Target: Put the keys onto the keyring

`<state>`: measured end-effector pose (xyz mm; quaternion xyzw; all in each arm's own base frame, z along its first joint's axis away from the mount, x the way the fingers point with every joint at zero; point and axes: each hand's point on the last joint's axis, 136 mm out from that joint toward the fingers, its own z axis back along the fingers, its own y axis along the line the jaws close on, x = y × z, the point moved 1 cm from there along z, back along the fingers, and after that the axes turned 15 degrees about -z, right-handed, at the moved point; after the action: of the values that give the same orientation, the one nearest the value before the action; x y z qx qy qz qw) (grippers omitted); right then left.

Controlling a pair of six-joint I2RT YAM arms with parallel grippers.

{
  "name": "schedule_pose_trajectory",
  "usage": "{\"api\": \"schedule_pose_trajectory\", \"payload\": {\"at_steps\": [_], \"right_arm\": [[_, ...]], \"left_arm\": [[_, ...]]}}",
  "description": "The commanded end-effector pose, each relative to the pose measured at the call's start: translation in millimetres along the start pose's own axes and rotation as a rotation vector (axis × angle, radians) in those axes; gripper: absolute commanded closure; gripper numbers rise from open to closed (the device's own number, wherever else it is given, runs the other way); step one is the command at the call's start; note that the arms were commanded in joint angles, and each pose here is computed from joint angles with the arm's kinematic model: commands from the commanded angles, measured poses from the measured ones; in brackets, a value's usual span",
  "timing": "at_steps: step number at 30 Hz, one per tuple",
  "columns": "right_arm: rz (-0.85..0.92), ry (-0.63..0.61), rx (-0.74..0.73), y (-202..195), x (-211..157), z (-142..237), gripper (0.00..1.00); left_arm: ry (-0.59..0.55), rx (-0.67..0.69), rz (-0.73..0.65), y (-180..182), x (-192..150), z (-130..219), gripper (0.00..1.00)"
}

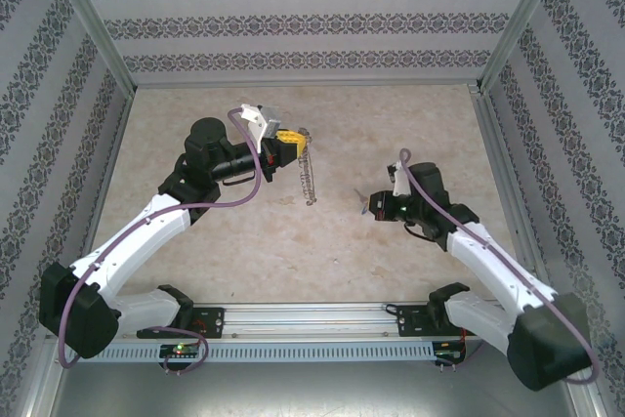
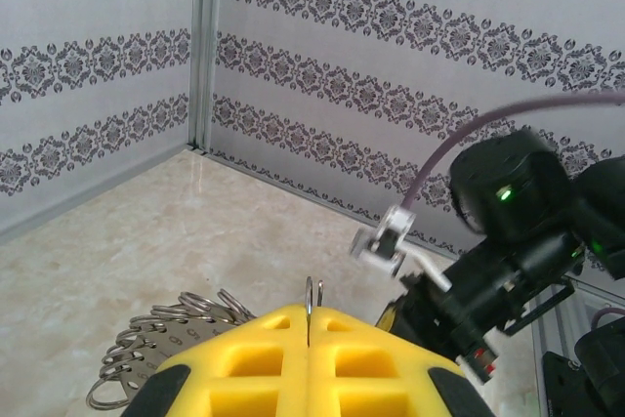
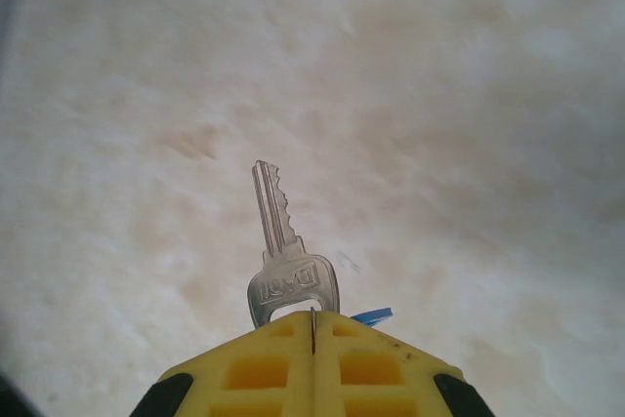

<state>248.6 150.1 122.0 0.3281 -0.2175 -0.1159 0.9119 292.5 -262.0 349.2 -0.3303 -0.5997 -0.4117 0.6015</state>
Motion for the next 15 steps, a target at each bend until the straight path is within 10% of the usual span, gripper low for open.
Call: {"api": "schedule_pose_trajectory", "payload": {"at_steps": [1,15], "right_arm": [[-0.065,0.022,-0.134,-26,-11,-14,1.00],[-0.070,0.106,-0.286,-40,7,-81,1.00]], "left_arm": [[-0.086,-0.018,-0.049,-8,28,5,1.00],[-0.093,-0.013,-0.035,-8,30,7,1.00]]}}
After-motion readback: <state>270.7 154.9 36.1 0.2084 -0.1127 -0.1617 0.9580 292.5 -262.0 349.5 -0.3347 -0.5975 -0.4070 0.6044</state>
